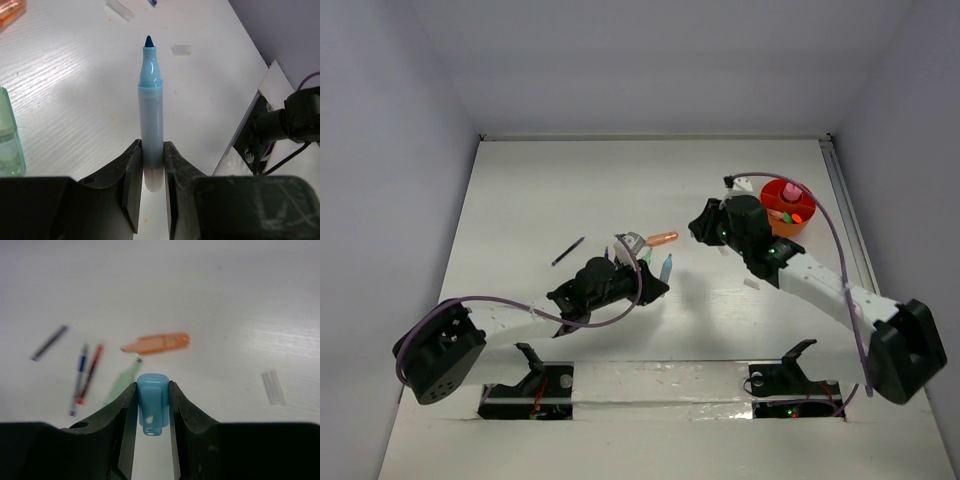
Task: Sort the stationery into containers
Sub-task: Pick up the pen cap from the center of the board, then close the pen cap on the pen.
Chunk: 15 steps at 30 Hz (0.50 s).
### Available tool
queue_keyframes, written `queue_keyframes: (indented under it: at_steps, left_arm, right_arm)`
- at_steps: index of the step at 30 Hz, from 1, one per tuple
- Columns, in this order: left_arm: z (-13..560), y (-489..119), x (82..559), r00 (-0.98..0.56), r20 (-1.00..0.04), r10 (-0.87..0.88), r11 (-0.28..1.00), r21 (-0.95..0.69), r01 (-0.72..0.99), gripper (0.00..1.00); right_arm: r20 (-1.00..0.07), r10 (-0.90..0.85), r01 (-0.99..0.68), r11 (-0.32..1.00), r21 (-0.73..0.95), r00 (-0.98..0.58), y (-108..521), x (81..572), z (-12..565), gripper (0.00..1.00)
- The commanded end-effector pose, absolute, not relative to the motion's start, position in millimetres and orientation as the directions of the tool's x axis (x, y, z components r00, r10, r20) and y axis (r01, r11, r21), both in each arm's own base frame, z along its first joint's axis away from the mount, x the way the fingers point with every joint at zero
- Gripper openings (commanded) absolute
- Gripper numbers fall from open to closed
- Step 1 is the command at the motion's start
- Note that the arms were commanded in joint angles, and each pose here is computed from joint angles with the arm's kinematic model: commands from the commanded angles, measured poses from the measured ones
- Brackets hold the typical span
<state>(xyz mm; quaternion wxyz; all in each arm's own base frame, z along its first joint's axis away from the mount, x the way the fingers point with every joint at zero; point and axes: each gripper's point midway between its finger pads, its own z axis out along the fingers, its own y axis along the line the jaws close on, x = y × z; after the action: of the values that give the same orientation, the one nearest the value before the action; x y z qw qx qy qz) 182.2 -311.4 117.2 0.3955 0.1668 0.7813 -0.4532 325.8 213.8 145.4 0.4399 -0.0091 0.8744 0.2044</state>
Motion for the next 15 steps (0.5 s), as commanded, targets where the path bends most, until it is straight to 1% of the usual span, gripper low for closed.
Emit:
queue_keyframes:
  at_steps: [1,3,5,8,15]
  left_arm:
    - [157.1,-328.2,202.8,-0.574,-0.796,-0.191,0.5,-0.582,0.641,0.0]
    - [155.0,-331.4,206.0,-0.58,-0.792,-0.192,0.506,-0.586,0.633,0.0]
    - [157.4,-335.0,209.8,-0.583,-0.787,-0.201,0.507,-0.593,0.626,0.0]
    - [162.4,-335.7,215.3,-0.573,-0.789,-0.221,0.516,-0.593,0.618,0.0]
    - [168.7,-334.3,219.4,-0.557,-0.798,-0.23,0.53,-0.582,0.616,0.0]
  right_arm:
    - [-0.785,0.389,-0.275,0.783,0.558,-0.482,241.3,324.2,216.9,0.05]
    - [-0.777,0.444,-0.288,0.751,0.594,-0.446,247.1,319.7,231.3,0.06]
    - [-0.763,0.472,-0.314,0.715,0.625,-0.442,259.3,308.7,240.2,0.07]
    - [-0.755,0.48,-0.337,0.692,0.639,-0.446,269.9,301.6,245.4,0.07]
    - [-0.761,0.481,-0.325,0.704,0.631,-0.435,268.1,301.3,242.0,0.07]
